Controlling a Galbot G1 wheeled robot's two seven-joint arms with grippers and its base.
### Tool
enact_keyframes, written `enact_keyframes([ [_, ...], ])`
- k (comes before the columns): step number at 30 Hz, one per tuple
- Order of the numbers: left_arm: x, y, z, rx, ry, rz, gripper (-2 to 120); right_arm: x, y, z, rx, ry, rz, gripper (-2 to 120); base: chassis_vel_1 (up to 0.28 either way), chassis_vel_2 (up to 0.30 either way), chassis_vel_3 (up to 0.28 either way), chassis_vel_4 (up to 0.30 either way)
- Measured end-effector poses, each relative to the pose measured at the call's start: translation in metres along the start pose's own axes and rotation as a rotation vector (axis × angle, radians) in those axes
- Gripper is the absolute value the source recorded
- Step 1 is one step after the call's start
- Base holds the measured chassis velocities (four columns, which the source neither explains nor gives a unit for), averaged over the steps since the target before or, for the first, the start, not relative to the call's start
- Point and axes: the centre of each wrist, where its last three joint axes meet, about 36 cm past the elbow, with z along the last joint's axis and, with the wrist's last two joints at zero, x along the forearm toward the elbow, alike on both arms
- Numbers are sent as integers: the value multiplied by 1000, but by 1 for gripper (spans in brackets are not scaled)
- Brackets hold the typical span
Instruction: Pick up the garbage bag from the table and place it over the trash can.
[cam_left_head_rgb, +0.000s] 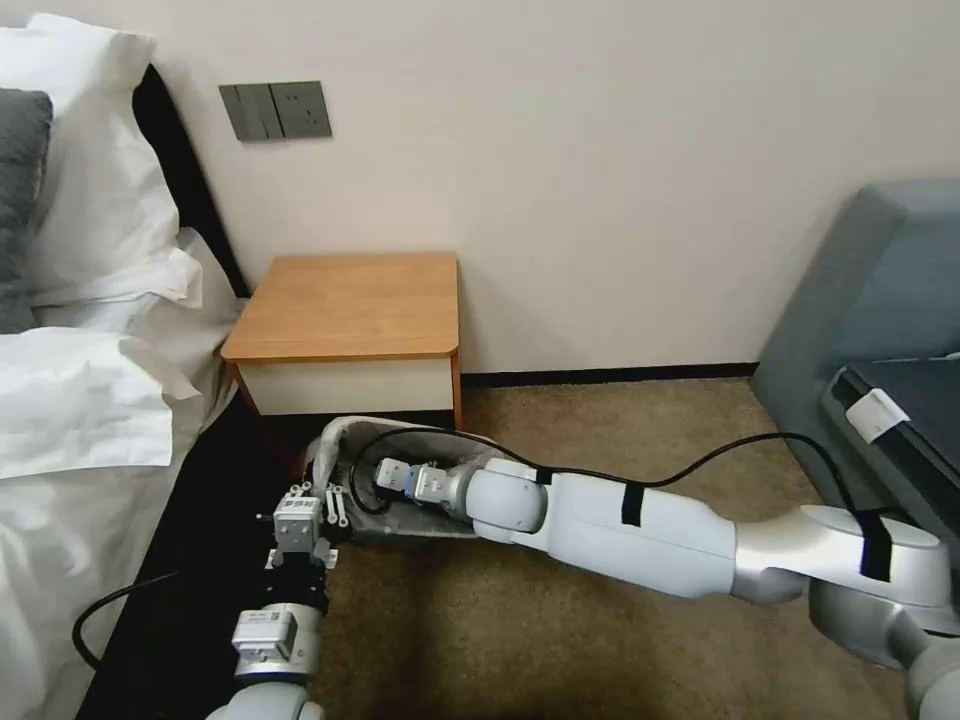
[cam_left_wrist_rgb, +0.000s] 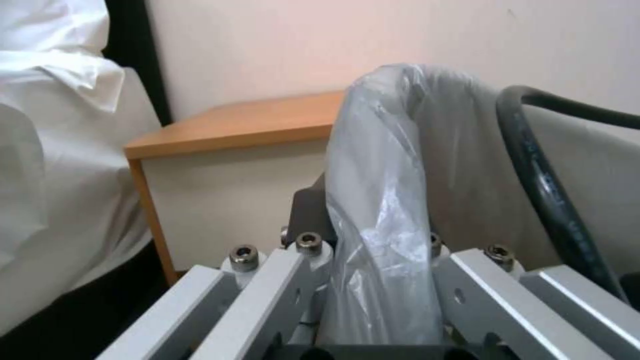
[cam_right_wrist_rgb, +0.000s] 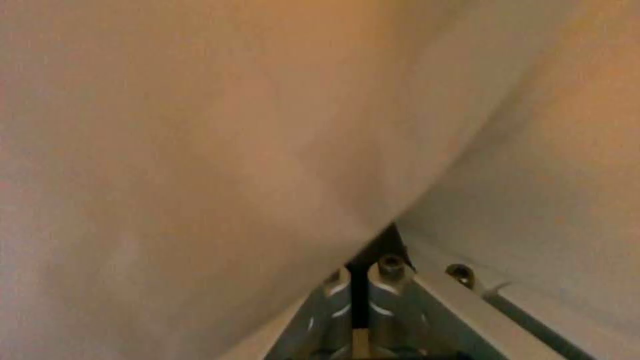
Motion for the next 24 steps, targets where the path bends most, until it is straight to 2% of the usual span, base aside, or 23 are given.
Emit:
enact_keyframes([
  [9, -3, 4, 9, 8, 35, -36, 9, 50, 2, -13, -47, -102, 11, 0, 0, 0, 0, 0],
  [14, -5, 7, 5, 36, 69, -69, 9, 101, 16, -10, -106, -178, 15, 0, 0, 0, 0, 0],
  [16, -5, 7, 4, 80, 96, -83, 9, 125, 25, -4, -145, -209, 29, 0, 0, 0, 0, 0],
  [17, -5, 7, 4, 80, 96, -83, 9, 125, 25, -4, -145, -209, 29, 0, 0, 0, 0, 0],
  [21, -5, 6, 1, 197, 175, -98, 9, 181, 26, 9, -189, -283, 135, 0, 0, 0, 0, 0],
  [22, -5, 6, 1, 197, 175, -98, 9, 181, 26, 9, -189, -283, 135, 0, 0, 0, 0, 0],
  [24, -6, 5, -4, 282, 239, -97, 9, 210, 28, 14, -212, -316, 199, 5, 0, 0, 0, 0],
])
